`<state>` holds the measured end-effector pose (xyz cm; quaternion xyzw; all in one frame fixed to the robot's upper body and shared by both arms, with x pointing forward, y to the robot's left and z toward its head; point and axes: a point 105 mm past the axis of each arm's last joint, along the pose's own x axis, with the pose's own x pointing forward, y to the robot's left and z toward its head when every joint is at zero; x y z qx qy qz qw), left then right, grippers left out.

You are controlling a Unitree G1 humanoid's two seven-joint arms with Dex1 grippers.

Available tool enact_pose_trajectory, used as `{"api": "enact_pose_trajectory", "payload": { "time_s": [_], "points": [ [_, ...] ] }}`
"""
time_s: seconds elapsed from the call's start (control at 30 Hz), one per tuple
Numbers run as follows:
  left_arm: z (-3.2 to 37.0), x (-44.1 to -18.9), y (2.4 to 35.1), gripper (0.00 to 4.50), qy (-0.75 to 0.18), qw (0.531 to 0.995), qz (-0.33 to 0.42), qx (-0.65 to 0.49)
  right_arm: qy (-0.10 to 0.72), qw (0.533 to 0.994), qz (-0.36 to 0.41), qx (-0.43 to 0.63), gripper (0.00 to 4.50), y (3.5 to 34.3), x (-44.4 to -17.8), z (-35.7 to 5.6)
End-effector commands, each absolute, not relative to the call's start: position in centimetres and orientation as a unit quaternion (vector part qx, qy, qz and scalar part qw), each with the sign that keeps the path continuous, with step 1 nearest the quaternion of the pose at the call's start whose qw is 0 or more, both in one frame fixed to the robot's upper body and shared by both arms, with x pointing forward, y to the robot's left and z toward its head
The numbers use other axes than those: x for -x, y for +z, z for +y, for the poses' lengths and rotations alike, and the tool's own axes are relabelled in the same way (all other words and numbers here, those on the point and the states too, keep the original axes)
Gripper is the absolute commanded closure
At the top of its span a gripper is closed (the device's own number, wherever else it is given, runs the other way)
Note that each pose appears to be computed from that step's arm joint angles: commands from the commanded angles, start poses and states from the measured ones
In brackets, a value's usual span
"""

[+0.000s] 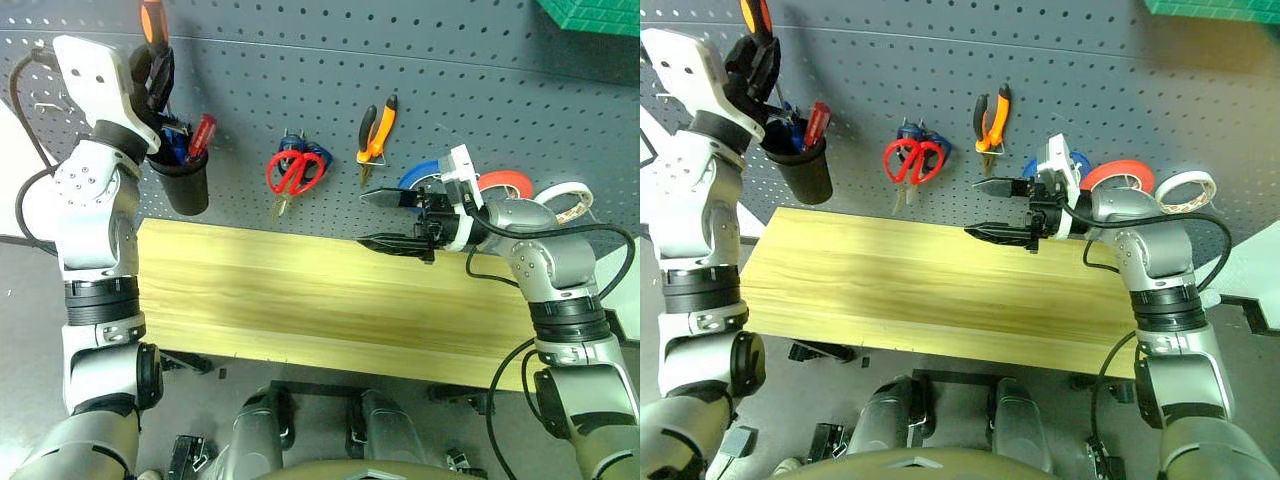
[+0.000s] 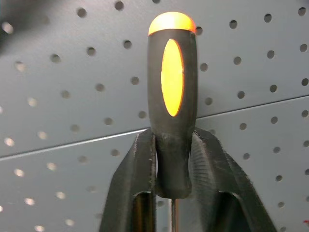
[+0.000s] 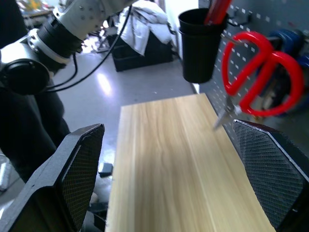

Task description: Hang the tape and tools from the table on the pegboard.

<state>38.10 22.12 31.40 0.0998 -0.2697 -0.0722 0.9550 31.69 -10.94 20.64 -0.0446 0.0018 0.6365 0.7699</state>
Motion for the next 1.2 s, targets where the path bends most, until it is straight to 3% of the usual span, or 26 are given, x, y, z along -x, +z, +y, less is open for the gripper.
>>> {"api": "enact_pose_trajectory", "payload": {
  "time_s": [0.03, 0.2, 0.27, 0.43, 0.63, 0.93, 1.07, 1.2],
  "points": [
    [22.8, -37.0, 32.6, 2.16, -0.054, 0.949, -0.294, -0.1, 0.632, 0.772, -0.028, 0.065, 0.0, 22.1, -31.3, -11.5],
    [23.2, -35.8, 33.9, 0.48, -0.038, 0.95, -0.295, -0.092, 0.629, 0.774, -0.026, 0.069, 0.0, 21.9, -31.3, -11.6],
    [22.6, -35.1, 34.2, 0.03, -0.054, 0.949, -0.293, -0.105, 0.629, 0.774, -0.026, 0.069, 0.0, 21.8, -31.3, -11.6],
    [21.0, -33.5, 33.0, 0.03, -0.153, 0.956, -0.239, -0.077, 0.633, 0.771, -0.021, 0.065, 0.0, 21.6, -31.3, -11.6],
    [21.7, -30.4, 28.0, 0.03, -0.255, 0.956, -0.118, -0.082, 0.645, 0.761, 0.017, 0.064, 0.0, 20.2, -30.5, -12.2],
    [18.8, -27.2, 22.0, 0.03, -0.445, 0.884, -0.087, -0.111, 0.643, 0.759, 0.052, 0.088, 0.0, 18.7, -30.7, -14.3],
    [19.5, -25.5, 17.5, 0.03, -0.548, 0.829, -0.014, -0.112, 0.64, 0.758, 0.08, 0.096, 0.0, 18.4, -31.5, -15.7],
    [21.2, -25.0, 16.0, 0.03, -0.583, 0.801, 0.006, -0.134, 0.624, 0.768, 0.103, 0.099, 0.0, 17.5, -32.7, -16.7]
  ]
}}
